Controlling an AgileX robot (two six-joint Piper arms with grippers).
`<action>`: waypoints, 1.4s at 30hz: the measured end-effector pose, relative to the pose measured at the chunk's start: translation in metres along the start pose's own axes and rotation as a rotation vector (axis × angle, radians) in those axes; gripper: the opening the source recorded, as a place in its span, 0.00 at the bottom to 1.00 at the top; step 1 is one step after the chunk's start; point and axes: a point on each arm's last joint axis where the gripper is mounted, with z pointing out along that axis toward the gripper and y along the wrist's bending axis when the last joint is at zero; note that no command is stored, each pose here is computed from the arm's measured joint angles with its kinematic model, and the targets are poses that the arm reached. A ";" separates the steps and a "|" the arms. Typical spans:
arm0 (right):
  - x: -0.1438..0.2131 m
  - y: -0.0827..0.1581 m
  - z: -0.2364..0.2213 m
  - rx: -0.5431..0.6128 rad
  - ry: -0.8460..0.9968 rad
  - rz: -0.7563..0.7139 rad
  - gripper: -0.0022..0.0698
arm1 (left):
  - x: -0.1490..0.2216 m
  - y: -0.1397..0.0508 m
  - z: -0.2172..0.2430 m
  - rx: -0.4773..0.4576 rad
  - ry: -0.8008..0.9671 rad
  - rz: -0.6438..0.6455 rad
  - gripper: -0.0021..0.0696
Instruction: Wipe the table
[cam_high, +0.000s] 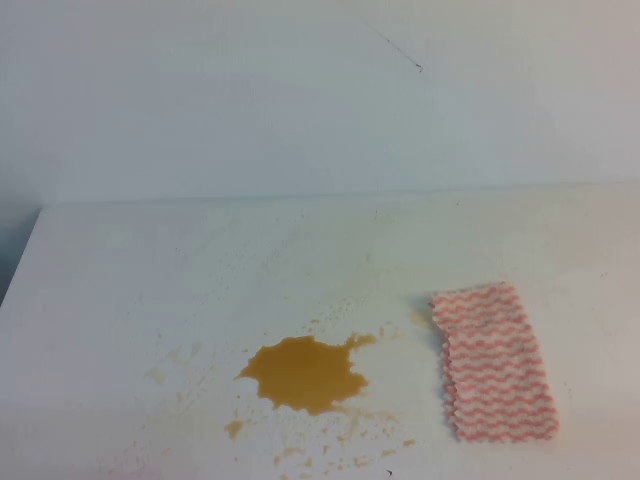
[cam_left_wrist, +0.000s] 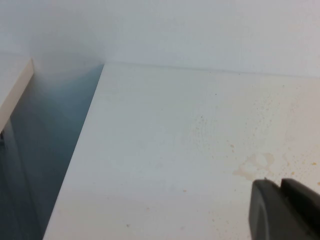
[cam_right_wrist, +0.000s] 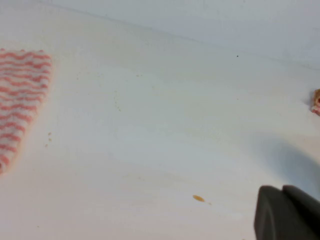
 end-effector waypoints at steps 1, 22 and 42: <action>0.000 0.000 0.000 0.000 0.000 0.000 0.03 | 0.000 0.000 0.000 0.000 0.000 0.000 0.03; -0.004 0.000 0.000 0.005 -0.051 0.000 0.03 | 0.000 0.000 0.000 0.000 0.000 0.000 0.03; -0.004 0.000 0.000 0.005 -0.051 0.000 0.03 | 0.000 0.000 0.000 0.000 0.000 0.000 0.03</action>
